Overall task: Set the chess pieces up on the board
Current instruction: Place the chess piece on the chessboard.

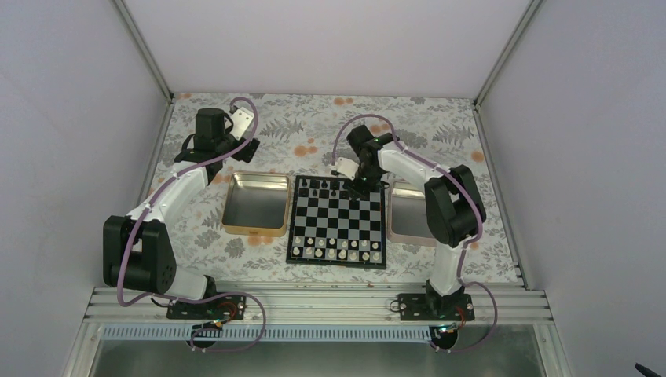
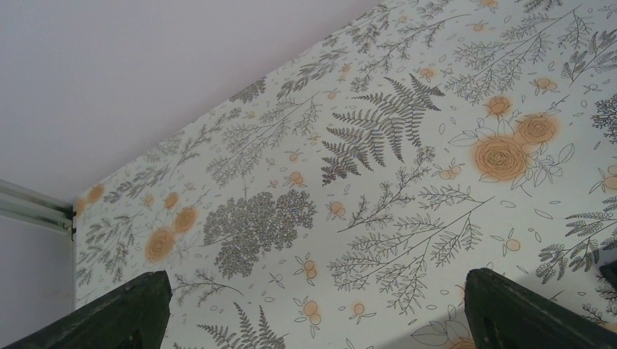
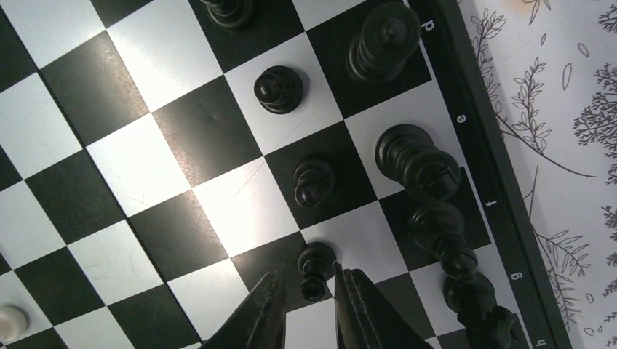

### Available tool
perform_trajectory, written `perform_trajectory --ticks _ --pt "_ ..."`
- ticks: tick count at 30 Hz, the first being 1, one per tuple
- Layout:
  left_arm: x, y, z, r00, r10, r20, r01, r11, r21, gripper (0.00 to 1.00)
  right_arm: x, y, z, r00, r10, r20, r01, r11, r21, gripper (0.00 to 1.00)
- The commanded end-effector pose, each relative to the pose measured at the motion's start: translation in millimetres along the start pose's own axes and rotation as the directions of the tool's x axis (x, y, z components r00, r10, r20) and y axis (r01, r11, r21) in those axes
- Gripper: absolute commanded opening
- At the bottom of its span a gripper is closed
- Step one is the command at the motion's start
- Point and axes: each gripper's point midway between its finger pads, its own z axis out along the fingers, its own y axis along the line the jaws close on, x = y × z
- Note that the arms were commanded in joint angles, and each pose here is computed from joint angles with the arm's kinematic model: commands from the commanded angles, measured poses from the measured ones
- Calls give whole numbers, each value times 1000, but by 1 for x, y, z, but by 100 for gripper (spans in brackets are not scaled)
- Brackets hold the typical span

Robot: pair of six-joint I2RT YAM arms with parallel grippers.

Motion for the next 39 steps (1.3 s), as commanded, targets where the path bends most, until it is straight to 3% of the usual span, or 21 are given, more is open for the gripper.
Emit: perform_trajectory --ticks 1,27,39 --pt "-8 -1 -7 999 3 33 -3 1000 4 100 0 2 -4 1000 -12 9 12 1000 13 21" --pt "-6 -2 -7 1000 5 30 -5 1000 7 100 7 4 19 999 -20 -46 20 1000 -2 22" --pt "-6 -2 -6 1000 6 31 -6 1000 7 100 7 -1 16 999 -15 -49 17 999 27 9"
